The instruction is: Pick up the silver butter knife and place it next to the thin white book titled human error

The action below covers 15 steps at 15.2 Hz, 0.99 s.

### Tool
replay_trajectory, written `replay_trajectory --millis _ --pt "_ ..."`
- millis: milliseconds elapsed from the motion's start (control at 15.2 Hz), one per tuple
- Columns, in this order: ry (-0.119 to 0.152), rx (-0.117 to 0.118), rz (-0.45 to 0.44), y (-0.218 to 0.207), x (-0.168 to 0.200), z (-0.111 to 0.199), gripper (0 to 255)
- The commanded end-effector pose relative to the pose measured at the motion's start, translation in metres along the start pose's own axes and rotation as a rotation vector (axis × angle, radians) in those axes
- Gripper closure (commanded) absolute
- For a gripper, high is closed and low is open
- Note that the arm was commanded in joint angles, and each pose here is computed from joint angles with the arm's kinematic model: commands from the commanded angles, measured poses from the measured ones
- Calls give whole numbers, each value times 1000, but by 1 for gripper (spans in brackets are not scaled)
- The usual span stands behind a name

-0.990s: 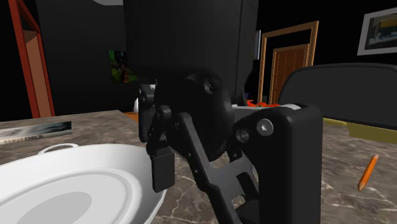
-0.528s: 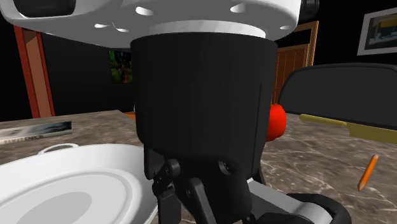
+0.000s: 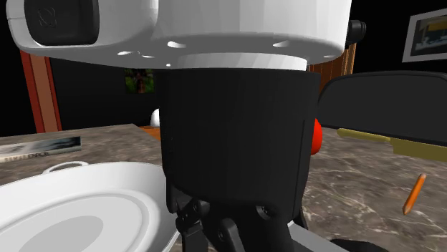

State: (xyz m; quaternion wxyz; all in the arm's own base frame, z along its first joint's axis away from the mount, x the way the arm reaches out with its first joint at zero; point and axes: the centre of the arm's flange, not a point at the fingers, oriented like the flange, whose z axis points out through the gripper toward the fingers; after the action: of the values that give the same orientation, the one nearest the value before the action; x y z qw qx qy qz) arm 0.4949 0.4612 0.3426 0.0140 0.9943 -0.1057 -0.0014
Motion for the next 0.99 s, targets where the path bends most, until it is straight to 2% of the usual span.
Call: replay_trajectory --millis 0,66,594,924 --pt "-3 -6 6 2 3 4 0" --pt "-3 -6 6 3 3 5 255" --pt "-3 -6 6 0 1 7 255" --pt "-3 -6 6 3 3 -17 255"
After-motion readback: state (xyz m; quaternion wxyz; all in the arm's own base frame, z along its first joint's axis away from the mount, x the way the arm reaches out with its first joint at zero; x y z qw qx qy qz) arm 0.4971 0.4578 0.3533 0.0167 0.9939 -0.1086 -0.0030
